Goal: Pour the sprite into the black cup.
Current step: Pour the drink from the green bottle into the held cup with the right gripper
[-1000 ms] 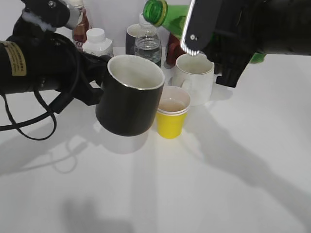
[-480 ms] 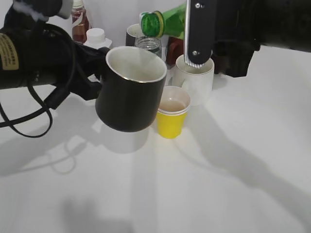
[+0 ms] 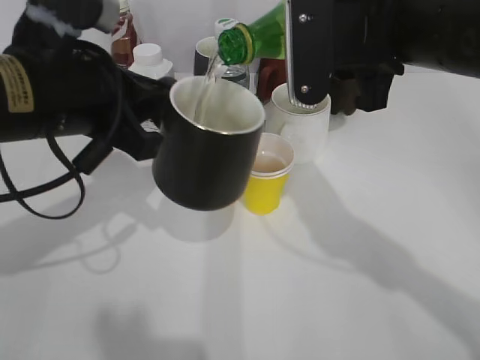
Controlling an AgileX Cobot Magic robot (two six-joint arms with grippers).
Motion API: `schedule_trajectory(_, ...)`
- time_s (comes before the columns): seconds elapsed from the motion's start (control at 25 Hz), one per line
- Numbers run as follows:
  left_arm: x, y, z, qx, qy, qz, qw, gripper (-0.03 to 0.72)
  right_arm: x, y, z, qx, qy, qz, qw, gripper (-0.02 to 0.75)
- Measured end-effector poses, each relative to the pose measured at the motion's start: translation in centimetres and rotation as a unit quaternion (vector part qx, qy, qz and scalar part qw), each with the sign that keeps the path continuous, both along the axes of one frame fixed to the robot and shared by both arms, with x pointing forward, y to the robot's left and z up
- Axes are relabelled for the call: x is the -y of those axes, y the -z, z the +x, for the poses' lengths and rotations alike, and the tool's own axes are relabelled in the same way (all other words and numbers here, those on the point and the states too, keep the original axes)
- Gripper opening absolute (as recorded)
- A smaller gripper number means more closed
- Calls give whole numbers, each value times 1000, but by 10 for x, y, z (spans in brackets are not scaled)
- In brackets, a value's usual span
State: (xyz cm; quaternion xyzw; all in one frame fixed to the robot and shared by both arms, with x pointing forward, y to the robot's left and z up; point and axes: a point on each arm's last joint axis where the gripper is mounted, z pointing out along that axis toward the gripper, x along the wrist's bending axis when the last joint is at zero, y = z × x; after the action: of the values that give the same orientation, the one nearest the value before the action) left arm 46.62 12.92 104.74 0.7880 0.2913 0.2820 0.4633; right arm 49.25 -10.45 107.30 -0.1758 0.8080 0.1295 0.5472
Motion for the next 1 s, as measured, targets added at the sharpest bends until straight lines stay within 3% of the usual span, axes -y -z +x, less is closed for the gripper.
schedule_trajectory(1.0,4,1,-4,-5,8,6,1000,54,1,-5,3,65,-22,-71,995,414)
